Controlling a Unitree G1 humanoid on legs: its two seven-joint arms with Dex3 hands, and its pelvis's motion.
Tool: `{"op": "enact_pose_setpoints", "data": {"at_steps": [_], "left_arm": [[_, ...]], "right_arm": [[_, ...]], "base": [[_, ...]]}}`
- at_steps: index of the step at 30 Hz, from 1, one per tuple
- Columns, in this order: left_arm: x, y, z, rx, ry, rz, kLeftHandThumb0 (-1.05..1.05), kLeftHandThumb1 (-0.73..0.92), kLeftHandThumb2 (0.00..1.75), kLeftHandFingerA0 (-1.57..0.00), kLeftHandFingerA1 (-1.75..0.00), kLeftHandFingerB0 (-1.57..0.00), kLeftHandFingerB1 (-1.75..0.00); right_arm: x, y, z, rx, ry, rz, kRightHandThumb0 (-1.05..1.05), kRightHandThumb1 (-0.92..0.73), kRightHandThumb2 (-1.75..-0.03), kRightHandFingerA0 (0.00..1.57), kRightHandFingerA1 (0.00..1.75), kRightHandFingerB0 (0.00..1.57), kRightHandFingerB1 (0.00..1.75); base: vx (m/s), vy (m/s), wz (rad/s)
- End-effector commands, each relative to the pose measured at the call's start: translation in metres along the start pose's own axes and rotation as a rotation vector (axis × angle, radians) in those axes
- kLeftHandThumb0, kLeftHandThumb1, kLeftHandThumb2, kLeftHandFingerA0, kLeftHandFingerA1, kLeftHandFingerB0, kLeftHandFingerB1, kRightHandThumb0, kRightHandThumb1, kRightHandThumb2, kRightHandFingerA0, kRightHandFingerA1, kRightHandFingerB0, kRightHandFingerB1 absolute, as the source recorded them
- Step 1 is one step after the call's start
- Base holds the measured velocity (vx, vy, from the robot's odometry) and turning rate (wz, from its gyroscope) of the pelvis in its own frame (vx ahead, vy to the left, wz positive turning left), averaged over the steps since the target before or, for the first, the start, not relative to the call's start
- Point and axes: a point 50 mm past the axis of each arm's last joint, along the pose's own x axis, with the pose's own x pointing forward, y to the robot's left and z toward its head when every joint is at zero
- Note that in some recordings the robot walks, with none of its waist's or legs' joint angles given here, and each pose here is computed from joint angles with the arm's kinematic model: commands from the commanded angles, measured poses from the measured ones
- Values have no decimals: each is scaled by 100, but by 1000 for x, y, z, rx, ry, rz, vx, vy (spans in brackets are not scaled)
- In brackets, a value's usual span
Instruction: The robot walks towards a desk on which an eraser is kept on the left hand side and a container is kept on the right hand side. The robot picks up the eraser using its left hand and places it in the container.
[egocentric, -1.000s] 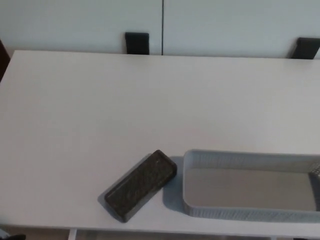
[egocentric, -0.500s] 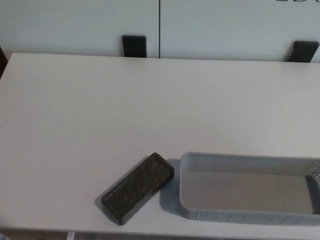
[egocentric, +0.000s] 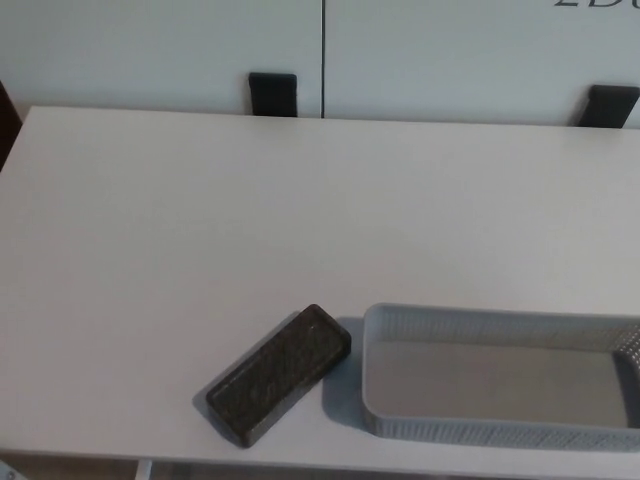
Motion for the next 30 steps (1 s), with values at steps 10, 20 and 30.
{"op": "enact_pose_setpoints", "data": {"at_steps": [10,20,30], "left_arm": [[-112,16,174,231,-723,-553,-82,64,60,-46,-46,-37,-40],[-109,29,229,189,-1142,-120,-50,38,71,-37,-57,-30,-53],[-4,67,210,567,-678,354,-41,37,59,-10,-38,-17,-33]], "right_arm": [[-2,-8,-4,-35,22,-17,-18,-43,-88,44,63,20,52],[-3,-6,-5,-57,22,-11,-18,-43,-88,44,63,20,52],[-2,-4,-1,-92,8,-13,-23,-60,-57,56,54,35,41]], "base": [[0,0,0],[0,0,0],[0,0,0]]}}
